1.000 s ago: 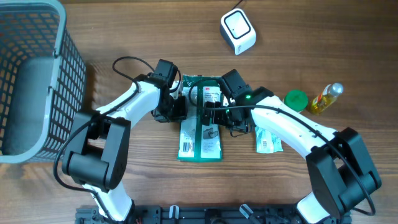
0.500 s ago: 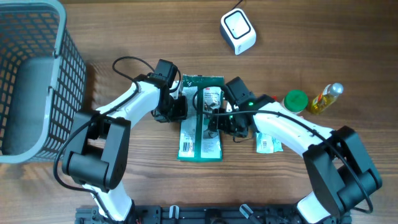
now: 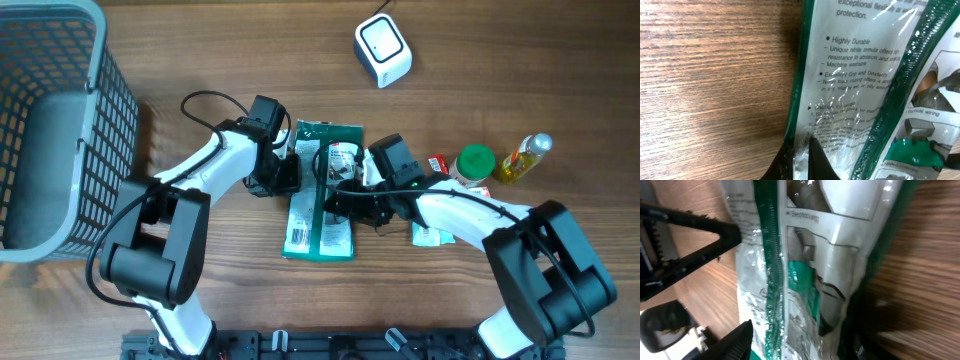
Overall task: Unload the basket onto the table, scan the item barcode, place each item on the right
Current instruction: 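Grasp the glove pack with the right gripper and release the left gripper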
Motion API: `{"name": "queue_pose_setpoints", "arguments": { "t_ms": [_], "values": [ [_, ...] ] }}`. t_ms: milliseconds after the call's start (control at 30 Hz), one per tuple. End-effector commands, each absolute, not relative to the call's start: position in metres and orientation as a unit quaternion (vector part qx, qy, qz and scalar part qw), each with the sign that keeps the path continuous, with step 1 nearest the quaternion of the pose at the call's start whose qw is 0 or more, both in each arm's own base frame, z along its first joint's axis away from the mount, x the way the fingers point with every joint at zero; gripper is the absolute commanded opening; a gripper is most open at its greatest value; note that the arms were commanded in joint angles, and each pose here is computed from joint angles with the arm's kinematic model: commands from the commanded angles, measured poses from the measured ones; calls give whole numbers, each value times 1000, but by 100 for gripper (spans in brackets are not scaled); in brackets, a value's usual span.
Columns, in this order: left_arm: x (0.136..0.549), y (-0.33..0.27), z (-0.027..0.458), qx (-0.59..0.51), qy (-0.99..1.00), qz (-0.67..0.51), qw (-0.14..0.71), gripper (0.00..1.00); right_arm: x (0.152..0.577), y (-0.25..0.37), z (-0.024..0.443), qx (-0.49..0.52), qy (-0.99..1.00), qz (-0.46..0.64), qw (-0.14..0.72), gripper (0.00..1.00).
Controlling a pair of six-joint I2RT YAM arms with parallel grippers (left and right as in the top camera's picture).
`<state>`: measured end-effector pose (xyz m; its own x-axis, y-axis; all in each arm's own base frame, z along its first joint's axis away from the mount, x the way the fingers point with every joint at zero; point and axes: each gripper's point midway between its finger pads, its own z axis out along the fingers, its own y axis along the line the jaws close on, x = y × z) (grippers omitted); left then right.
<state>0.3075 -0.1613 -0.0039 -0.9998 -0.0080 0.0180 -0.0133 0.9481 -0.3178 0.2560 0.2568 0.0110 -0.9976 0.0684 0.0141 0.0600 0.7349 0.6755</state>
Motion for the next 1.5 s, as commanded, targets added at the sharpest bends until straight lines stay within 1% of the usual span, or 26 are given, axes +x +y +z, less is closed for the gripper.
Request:
{"name": "queue_pose_setpoints", "arguments": {
  "t_ms": [0, 133, 233, 367, 467, 600, 633, 733, 767, 933, 967, 1000, 1067, 1133, 1467],
  "values": [
    [283, -142, -41, 2, -992, 112, 52, 4, 238, 248, -16, 62, 938, 339, -37, 60],
    [283, -142, -41, 2, -992, 112, 52, 4, 239, 248, -16, 62, 938, 340, -35, 60],
    [283, -142, -41, 3, -992, 112, 52, 4, 243, 251, -15, 58, 936, 346, -28, 65],
    [283, -142, -41, 3, -992, 112, 52, 4, 246, 260, -13, 57, 929, 366, -25, 66],
    [283, -142, -41, 3, -992, 112, 52, 4, 243, 265, -24, 63, 926, 371, -42, 66],
    [283, -142, -41, 3, -992, 112, 52, 4, 244, 284, -19, 29, 901, 431, -49, 66],
    [283, -142, -41, 2, -992, 112, 52, 4, 244, 284, -19, 29, 901, 431, -48, 65],
    [283, -142, -41, 2, -992, 112, 53, 4, 244, 284, -19, 29, 901, 431, -48, 49],
    [283, -142, -41, 2, -992, 112, 53, 4, 244, 284, -20, 30, 901, 430, -47, 45],
    [283, -142, -41, 2, -992, 112, 52, 4, 246, 285, -18, 17, 900, 433, -37, 31],
    [283, -142, -41, 2, -992, 112, 52, 4, 247, 285, -18, 17, 900, 433, -37, 24],
    [283, -142, -41, 2, -992, 112, 52, 4, 247, 285, -18, 17, 901, 433, -37, 23],
    [283, -142, -41, 2, -992, 112, 52, 4, 249, 283, -20, 20, 904, 427, -31, 12],
    [283, -142, -41, 2, -992, 112, 52, 4, 249, 283, -20, 20, 904, 427, -31, 5],
    [284, -142, -41, 2, -992, 112, 52, 4, 250, 282, -22, 22, 906, 422, -26, 4]
  ]
}}
